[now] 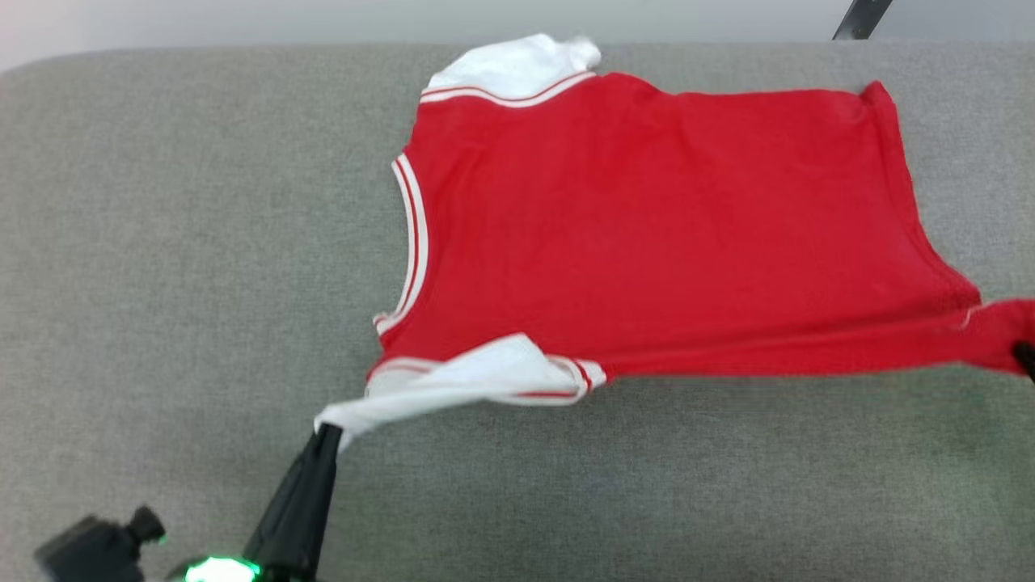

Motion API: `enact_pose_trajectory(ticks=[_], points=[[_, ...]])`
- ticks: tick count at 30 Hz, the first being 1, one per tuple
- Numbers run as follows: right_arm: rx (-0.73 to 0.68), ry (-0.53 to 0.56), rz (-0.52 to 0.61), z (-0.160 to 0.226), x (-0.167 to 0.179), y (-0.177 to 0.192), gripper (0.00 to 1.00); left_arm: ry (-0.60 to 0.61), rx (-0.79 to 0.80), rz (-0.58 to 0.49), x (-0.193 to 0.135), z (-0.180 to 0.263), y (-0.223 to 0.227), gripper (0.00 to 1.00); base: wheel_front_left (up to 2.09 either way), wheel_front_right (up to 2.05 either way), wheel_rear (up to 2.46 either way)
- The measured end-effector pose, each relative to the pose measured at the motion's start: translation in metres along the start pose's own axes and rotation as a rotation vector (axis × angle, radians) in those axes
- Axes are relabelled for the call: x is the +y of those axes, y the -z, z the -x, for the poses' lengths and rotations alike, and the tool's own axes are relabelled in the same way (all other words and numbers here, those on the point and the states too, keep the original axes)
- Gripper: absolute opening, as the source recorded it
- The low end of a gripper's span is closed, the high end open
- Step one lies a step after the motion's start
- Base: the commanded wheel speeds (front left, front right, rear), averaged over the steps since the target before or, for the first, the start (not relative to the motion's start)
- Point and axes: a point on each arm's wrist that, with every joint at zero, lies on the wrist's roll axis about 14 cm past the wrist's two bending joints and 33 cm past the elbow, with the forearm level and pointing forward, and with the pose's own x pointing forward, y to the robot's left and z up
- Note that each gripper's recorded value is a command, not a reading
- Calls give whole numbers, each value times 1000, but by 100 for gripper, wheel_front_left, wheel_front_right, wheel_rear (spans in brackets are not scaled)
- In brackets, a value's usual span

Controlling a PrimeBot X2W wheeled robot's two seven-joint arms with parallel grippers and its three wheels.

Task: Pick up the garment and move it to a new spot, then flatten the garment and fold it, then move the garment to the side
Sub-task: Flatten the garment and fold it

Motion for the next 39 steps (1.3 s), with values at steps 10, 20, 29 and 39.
enact_pose_trajectory(ticks=[10,20,29,39], points=[[37,30,-25,17,8,6,0,45,64,14,-10,-1,3,0,0,0,0],[128,17,20,-31,7,5,0,86,136,-61,12,-81,7,0,0,0,0],[172,87,-4,-58,-17,23,0,-43,163,-182,65,-120,26,0,0,0,0],[242,91,-26,-78,-20,55,0,-161,285,-352,118,-129,68,0,0,0,0]])
